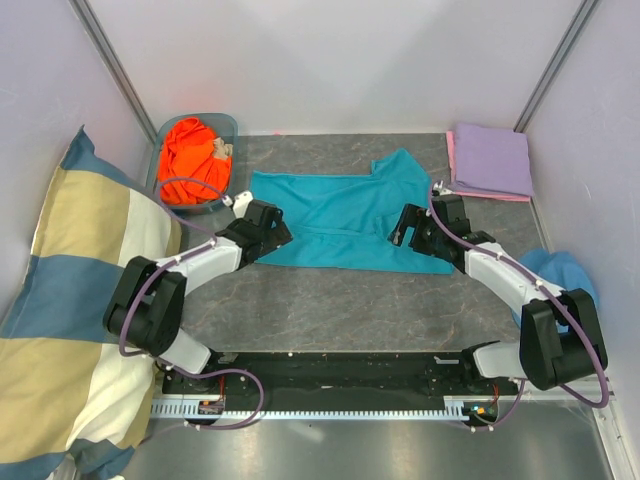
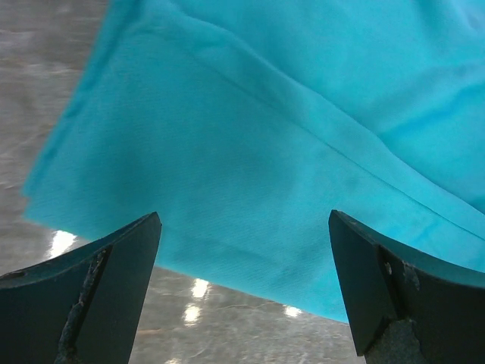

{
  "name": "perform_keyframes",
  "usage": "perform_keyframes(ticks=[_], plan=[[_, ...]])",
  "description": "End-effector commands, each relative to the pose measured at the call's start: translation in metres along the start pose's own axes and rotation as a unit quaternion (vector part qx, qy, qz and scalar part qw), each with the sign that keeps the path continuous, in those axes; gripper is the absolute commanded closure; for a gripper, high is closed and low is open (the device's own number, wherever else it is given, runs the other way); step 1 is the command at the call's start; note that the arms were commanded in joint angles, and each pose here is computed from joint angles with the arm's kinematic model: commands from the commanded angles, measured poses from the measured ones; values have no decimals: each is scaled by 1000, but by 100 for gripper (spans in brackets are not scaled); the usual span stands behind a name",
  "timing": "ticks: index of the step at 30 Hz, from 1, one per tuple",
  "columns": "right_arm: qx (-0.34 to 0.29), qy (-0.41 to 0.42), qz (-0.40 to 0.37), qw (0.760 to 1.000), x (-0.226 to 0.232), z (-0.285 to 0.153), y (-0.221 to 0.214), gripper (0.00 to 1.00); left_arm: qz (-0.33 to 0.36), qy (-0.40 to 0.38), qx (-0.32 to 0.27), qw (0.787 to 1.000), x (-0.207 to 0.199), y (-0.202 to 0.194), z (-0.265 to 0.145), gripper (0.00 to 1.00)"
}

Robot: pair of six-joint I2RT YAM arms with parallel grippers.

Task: Fold and stack the t-shirts
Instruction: Fold the flattened tshirt in 1/3 of the way

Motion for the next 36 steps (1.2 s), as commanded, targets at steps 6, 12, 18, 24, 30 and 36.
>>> perform_keyframes(ticks=[6,12,18,24,30,36], plan=[[9,17,3,1000,2,17,-11,2,34,-41,-30,998,-34,11,9,0],[41,3,6,999,-13,38,-35,2,34,-10,0,999,-25,-6,24,0],[59,-3,20,998,-21,34,-57,2,21,20,73,997,-10,-35,34,0],[69,-14,31,997,-27,17,-70,2,20,30,106,994,7,-62,17,0],[85,-44,40,995,-31,-2,-80,2,21,34,121,992,21,-79,-15,0],[87,-64,47,993,-32,-22,-82,2,29,34,135,990,41,-104,-53,0]])
Point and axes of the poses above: each gripper's point midway between its finger pads, its own z axis out along the fingers, its own x axis along the line the jaws close on, y = z × x, the point moved 10 cm from there along -z, back along the fingers, and after that the axes turned 1 degree about z, right-handed, at the moved point
